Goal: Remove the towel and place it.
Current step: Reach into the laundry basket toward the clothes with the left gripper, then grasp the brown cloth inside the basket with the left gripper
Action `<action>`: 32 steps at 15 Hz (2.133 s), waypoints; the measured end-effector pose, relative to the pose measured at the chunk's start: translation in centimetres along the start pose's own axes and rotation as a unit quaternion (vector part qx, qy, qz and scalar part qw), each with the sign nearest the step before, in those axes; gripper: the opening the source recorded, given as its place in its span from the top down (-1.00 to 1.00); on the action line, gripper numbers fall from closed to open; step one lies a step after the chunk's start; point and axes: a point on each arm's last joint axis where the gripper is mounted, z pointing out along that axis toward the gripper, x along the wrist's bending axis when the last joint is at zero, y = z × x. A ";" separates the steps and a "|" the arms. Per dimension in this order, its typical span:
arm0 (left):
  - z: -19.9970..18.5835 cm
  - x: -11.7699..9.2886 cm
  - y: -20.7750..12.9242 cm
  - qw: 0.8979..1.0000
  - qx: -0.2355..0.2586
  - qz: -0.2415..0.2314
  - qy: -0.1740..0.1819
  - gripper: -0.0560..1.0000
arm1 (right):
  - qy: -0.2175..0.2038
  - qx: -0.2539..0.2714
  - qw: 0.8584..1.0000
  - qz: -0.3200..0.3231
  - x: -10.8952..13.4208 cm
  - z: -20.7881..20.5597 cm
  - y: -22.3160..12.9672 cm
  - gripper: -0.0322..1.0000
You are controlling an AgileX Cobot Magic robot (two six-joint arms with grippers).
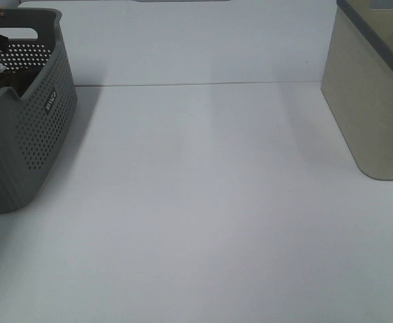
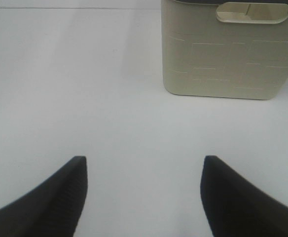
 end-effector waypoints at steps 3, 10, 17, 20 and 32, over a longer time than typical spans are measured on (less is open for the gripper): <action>1.4 -0.4 0.1 1.000 -0.018 0.007 0.005 -0.24 | 0.000 0.000 1.000 0.000 0.0 0.0 0.0 -0.29; 3.7 0.5 -0.3 0.999 -0.036 -0.028 0.010 -0.24 | 0.000 0.000 1.000 0.000 0.0 0.0 0.0 -0.29; 3.7 0.5 0.1 0.998 -0.059 -0.033 0.004 -0.24 | 0.000 0.000 1.000 0.000 0.0 0.0 0.0 -0.29; 4.4 0.2 -0.2 0.998 -0.052 -0.031 0.002 -0.12 | 0.000 0.000 1.000 0.000 0.0 0.0 0.0 -0.29; 5.4 -0.2 -0.6 0.999 -0.042 -0.022 0.001 0.89 | 0.000 0.000 1.000 0.000 0.0 0.0 0.0 -0.29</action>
